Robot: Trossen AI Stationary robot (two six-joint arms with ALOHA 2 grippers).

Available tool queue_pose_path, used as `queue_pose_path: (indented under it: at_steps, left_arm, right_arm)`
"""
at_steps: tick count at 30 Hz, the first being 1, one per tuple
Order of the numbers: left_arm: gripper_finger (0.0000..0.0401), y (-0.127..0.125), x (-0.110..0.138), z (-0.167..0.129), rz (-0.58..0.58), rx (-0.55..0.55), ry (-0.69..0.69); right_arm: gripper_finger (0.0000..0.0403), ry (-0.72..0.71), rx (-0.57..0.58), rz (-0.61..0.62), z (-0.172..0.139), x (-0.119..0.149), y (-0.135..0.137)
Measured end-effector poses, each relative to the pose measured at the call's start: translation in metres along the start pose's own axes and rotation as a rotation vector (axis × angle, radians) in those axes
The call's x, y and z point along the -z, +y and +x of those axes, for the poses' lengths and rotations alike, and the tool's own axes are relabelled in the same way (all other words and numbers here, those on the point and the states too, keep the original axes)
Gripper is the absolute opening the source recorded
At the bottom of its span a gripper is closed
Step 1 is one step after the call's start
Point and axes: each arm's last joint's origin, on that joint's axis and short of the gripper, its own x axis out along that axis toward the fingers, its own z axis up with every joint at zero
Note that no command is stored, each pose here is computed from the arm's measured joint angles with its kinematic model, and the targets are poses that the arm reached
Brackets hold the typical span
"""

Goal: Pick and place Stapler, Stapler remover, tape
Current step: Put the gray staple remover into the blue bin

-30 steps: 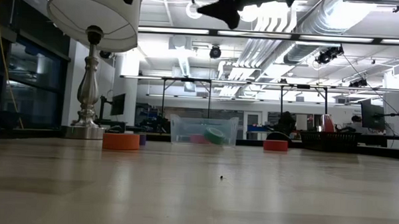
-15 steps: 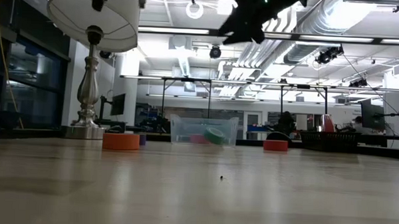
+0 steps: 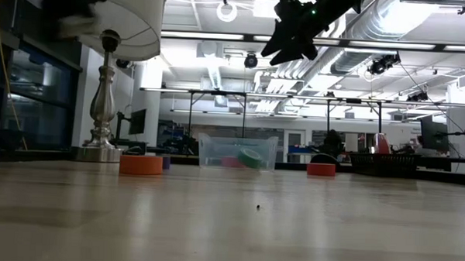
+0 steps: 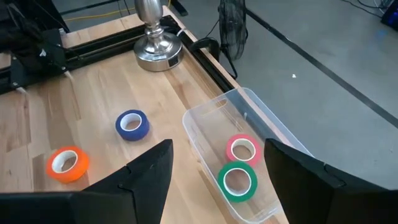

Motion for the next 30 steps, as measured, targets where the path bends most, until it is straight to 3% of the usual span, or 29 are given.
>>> queue_pose_path:
  at_steps: [5,10,18,30]
  left_arm:
    - [0.0097,0.009,0.019,-0.001,-0.167,-0.019,0.303]
    - [0.0097,0.007,0.034,-0.005,-0.217,-0.026,0.485]
    - [0.0097,-0.01,0.056,-0.006,-0.289,-0.072,0.595]
    - [0.0097,-0.051,0.104,0.02,-0.289,-0.183,0.766]
  right_arm:
    - [0.0239,0.0,-0.001,-0.002,0.0,0.0,0.0]
    - [0.024,0.0,-0.002,-0.003,0.0,0.0,0.0]
    - [0.0237,0.004,-0.002,-0.003,0.0,0.0,0.0]
    - [0.0239,0.008,-0.019,-0.043,0.0,0.001,0.001]
